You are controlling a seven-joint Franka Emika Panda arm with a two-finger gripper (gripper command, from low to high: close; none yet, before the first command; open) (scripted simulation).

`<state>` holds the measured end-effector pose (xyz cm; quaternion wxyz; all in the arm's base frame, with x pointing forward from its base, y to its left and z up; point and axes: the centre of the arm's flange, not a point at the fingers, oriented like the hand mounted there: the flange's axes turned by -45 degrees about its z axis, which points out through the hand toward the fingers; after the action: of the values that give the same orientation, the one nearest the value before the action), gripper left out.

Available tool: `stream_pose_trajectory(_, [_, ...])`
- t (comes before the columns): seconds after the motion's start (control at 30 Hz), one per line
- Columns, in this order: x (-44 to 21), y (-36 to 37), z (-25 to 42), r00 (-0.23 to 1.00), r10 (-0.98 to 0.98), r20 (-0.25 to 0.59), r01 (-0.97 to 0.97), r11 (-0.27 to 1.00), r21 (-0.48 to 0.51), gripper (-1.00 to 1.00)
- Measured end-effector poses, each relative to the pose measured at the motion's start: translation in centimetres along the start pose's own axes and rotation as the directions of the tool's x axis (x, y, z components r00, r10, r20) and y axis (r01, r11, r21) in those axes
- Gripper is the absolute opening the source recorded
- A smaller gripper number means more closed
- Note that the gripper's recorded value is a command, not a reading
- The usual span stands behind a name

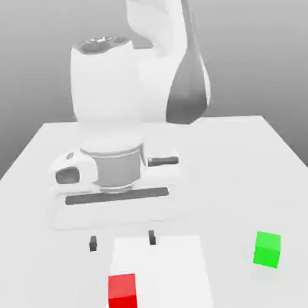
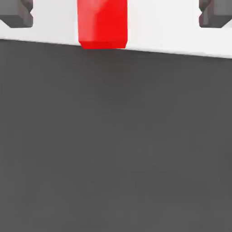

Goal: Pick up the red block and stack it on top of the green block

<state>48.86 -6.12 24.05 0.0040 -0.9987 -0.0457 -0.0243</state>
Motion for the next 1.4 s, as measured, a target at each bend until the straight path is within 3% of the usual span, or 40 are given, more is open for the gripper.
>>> stream_pose_trajectory(0.2, [-1.2, 0.4, 8.6, 0.999, -0.007, 0.048, 0.008, 1.0, -0.006, 0.0])
stream_pose_trajectory(0.23, [-1.3, 0.4, 9.3, 0.999, -0.007, 0.048, 0.007, 1.0, -0.006, -1.0])
stream_pose_trajectory(0.43, [-1.3, 0.4, 9.6, 0.999, -0.007, 0.049, 0.008, 1.0, -0.005, -1.0])
stream_pose_trajectory(0.63, [-1.0, -0.2, 3.8, 0.999, -0.006, 0.049, 0.006, 1.0, -0.003, -1.0])
stream_pose_trajectory(0.93, [-2.0, -14.7, 1.4, 0.998, 0.019, 0.056, -0.021, 1.0, 0.02, -1.0])
stream_pose_trajectory(1.23, [-8.2, -29.3, -0.5, 0.998, 0.014, 0.053, -0.015, 1.0, 0.003, -1.0])
stream_pose_trajectory(1.4, [-9.6, -31.1, 2.6, 0.998, 0.043, 0.047, -0.043, 0.999, -0.007, -1.0])
